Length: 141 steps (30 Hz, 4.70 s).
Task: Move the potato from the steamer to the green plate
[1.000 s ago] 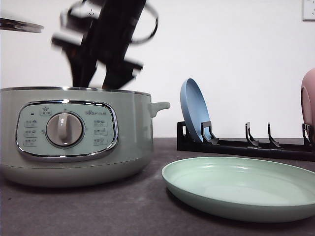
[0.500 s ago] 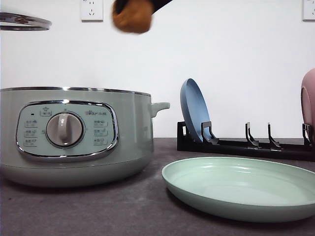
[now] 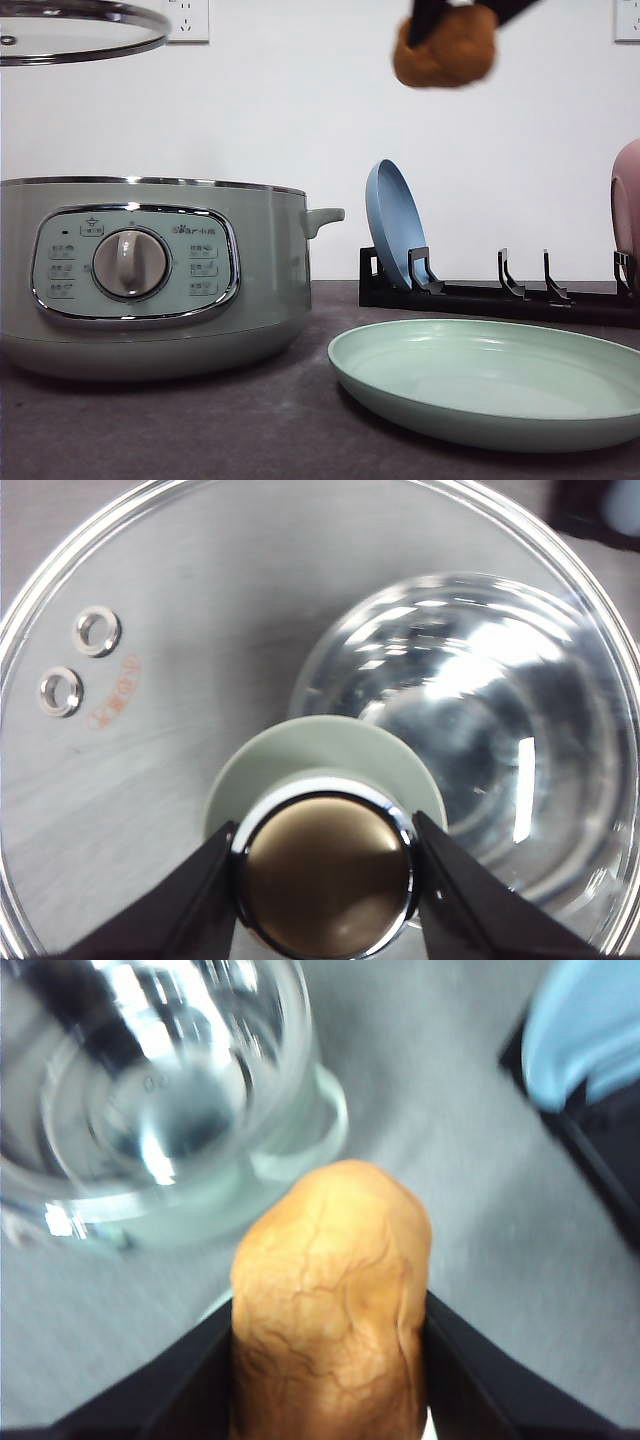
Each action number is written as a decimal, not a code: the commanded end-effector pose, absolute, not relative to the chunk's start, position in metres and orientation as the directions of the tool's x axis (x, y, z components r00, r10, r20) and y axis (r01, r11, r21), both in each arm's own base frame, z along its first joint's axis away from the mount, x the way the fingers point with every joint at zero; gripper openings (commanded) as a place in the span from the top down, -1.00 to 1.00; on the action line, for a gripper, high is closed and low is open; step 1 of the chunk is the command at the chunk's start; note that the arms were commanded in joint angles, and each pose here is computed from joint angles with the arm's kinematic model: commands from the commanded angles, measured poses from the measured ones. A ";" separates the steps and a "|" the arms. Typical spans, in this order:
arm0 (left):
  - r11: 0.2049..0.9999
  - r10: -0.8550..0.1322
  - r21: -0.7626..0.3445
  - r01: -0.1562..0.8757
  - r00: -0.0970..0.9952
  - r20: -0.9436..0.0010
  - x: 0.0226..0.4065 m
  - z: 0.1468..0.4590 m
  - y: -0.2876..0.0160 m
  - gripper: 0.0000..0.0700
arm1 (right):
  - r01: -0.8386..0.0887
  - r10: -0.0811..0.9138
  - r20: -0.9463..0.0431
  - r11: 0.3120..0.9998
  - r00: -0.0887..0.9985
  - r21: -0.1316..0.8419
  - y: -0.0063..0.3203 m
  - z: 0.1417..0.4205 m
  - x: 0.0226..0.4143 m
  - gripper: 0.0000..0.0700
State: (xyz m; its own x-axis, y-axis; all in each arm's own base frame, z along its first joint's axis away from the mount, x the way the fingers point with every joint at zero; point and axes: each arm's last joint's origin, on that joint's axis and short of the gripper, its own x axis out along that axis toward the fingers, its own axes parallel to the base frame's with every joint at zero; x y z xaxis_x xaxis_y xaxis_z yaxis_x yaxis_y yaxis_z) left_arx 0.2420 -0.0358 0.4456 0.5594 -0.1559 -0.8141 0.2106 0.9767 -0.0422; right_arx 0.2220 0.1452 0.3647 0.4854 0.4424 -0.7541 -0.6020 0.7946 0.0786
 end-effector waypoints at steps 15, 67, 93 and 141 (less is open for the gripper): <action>0.934 -0.253 -0.038 0.355 0.582 -0.773 0.233 0.456 -0.069 1.00 | -0.401 0.454 -0.735 0.876 0.503 0.267 0.129 0.254 0.196 0.51; 0.894 -0.282 -0.045 0.446 0.482 -0.829 0.259 0.431 -0.107 1.00 | -0.448 0.455 -0.623 0.875 0.636 0.182 0.137 0.301 0.198 -0.77; 0.880 -0.230 -0.058 0.472 0.315 -0.921 0.321 0.363 -0.145 1.00 | -0.460 0.459 -0.521 0.877 0.719 0.138 0.116 0.344 0.169 -0.77; 0.890 -0.087 0.049 0.452 0.276 -0.957 0.332 0.338 -0.157 -0.07 | -0.464 0.456 -0.544 0.876 0.704 0.133 0.115 0.342 0.168 -0.77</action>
